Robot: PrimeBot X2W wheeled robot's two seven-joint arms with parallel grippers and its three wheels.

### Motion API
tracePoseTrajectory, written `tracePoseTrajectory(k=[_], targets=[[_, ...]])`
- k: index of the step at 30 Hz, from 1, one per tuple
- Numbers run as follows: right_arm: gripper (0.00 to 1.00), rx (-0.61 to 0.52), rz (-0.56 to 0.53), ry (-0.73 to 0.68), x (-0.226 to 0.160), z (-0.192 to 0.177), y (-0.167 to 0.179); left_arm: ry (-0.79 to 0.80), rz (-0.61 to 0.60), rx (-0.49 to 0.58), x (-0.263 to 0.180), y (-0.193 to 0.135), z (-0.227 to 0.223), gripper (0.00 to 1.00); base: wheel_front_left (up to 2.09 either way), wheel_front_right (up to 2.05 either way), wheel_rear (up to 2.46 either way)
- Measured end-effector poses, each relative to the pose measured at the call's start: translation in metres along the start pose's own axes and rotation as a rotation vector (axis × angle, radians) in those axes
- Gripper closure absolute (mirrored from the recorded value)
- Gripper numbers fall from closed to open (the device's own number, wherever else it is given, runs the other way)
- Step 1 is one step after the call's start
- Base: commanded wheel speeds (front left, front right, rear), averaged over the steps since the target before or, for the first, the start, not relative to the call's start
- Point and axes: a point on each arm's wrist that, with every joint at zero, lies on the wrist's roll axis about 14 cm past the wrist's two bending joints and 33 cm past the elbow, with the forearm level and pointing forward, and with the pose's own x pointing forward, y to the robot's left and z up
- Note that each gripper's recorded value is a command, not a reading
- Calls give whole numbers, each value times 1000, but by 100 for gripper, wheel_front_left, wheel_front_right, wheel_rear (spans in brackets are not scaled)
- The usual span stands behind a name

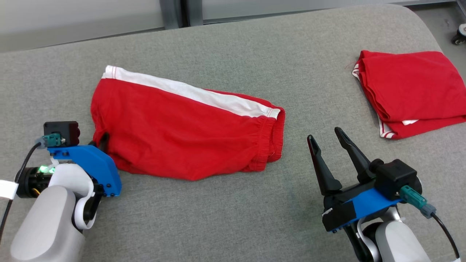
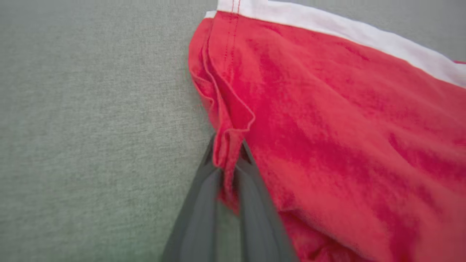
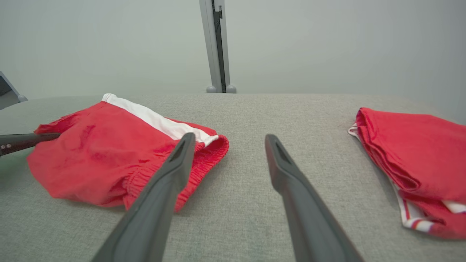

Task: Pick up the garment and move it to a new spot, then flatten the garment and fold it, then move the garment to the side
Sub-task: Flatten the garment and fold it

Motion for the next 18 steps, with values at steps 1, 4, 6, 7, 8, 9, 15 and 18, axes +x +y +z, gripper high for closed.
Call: tracePoseTrajectory(k=[1,4,6,7,8,9,15,18], targets=[[0,1,2,-6,0,2,1,-13,-2,-8,-2,-1,2,100,0,0,0],[0,3,6,-21,-1,7,2,-64,0,-46,-11,-2,8,100,0,0,0],[0,4,7,-33,-1,11,3,-104,-4,-85,-19,-4,12,100,0,0,0],[0,4,7,-38,-1,13,3,-125,-4,-99,-24,-3,15,100,0,0,0],[0,2,6,-43,-2,15,2,-147,-1,-113,-30,-2,16,100,0,0,0],[0,1,6,-48,-2,17,2,-168,2,-125,-36,-2,17,100,0,0,0],[0,5,-1,-57,-9,20,1,-262,28,-248,-75,-2,2,100,0,0,0],[0,13,6,-48,-11,17,4,-257,53,-300,-90,-3,-22,100,0,0,0]])
